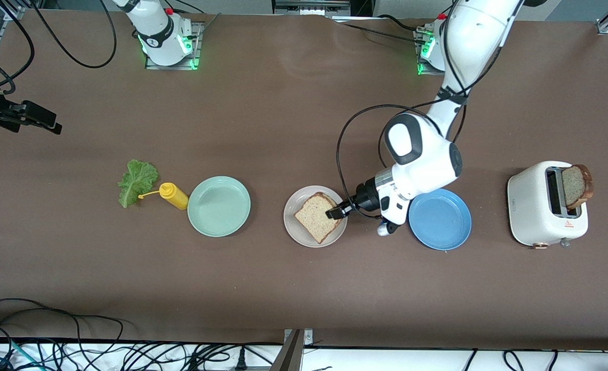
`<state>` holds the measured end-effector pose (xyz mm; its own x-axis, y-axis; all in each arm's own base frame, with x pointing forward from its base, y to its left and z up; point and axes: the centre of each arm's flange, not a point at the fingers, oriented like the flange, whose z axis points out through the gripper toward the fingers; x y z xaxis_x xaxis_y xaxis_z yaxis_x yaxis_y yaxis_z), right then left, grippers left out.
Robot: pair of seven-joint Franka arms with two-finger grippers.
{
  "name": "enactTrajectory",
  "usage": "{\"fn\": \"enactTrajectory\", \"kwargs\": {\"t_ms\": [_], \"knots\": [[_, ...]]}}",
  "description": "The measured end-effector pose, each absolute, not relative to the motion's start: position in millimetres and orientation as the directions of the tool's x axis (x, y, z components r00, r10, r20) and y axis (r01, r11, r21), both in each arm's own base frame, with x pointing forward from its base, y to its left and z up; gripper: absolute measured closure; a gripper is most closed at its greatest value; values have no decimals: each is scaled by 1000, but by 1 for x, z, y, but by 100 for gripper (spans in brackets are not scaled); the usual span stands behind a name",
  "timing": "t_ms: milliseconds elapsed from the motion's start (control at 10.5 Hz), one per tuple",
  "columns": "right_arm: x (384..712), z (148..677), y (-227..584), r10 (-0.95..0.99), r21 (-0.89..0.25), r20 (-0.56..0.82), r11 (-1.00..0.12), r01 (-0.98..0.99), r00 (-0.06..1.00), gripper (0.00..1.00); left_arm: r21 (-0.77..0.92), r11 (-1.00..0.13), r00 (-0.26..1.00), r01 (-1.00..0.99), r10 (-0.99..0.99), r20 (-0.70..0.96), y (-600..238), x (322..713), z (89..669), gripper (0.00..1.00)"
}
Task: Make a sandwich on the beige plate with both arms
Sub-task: 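Lower the bread onto the beige plate and open the left gripper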
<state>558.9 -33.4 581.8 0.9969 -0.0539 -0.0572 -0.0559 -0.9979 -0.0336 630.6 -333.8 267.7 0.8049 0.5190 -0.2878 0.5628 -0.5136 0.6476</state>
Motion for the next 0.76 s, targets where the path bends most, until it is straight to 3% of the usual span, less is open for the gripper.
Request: {"fn": "enactTrajectory", "kwargs": {"t_ms": [761], "knots": [[559,582,-33,-54,-34,-57,-998,-56,997,0,634,-497,777,592,559,-288,-355,617,232,90]]}}
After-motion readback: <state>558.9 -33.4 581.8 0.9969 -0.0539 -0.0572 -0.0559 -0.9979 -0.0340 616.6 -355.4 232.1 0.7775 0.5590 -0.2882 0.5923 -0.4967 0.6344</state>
